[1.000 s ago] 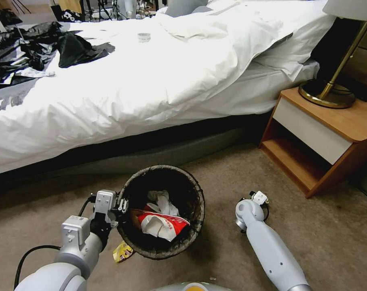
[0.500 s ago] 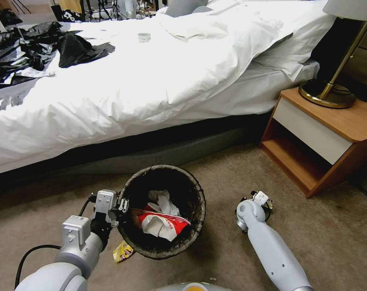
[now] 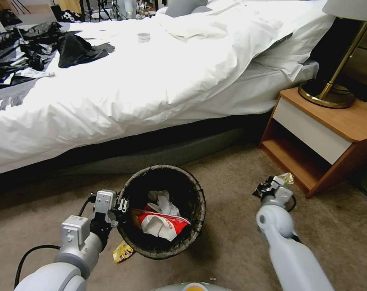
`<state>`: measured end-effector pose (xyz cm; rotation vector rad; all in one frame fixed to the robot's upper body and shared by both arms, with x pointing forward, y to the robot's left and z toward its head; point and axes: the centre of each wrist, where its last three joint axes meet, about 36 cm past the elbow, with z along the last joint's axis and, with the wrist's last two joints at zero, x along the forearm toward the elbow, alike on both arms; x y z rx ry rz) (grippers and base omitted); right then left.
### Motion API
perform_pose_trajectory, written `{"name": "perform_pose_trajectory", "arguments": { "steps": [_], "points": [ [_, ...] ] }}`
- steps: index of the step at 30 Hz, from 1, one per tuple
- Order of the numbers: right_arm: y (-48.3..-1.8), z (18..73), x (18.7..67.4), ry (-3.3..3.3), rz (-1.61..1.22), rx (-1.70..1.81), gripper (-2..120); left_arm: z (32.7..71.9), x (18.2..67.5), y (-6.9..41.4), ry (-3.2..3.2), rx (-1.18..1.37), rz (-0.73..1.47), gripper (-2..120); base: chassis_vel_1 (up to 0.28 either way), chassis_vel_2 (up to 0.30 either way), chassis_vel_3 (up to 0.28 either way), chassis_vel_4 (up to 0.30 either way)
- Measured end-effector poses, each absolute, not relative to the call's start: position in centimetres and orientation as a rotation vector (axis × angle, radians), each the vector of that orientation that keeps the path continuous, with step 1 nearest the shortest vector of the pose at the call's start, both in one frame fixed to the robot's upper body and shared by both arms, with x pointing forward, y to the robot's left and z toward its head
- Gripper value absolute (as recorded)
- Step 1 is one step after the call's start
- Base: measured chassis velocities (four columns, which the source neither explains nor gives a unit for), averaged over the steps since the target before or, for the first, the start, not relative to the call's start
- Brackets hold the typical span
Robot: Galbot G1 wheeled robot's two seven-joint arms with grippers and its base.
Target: Pick up the trash bin, then pick up the garbage from the floor and place it into the trash bin.
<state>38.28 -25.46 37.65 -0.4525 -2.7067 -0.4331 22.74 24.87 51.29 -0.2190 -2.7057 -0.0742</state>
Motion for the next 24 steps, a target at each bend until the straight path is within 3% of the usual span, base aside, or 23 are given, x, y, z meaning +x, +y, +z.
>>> {"name": "perform_pose_trajectory", "arguments": {
  "steps": [3, 12, 24],
  "points": [
    [-24.7, 43.3, 35.1, -2.822, -0.444, -0.248, 0, 51.3, 22.8, 24.7, -2.706, -0.229, -0.072, 1, 0.000, 0.000, 0.000, 0.000],
    [-22.2, 51.8, 30.4, -2.944, -0.341, 0.337, 0, 51.5, 23.0, 24.8, -2.711, -0.240, -0.075, 1, 0.000, 0.000, 0.000, 0.000],
    [-19.3, 53.5, 29.2, -2.871, -0.228, 1.009, 0, 51.4, 22.9, 24.7, -2.697, -0.250, -0.083, 1, 0.000, 0.000, 0.000, 0.000]
  ]
}}
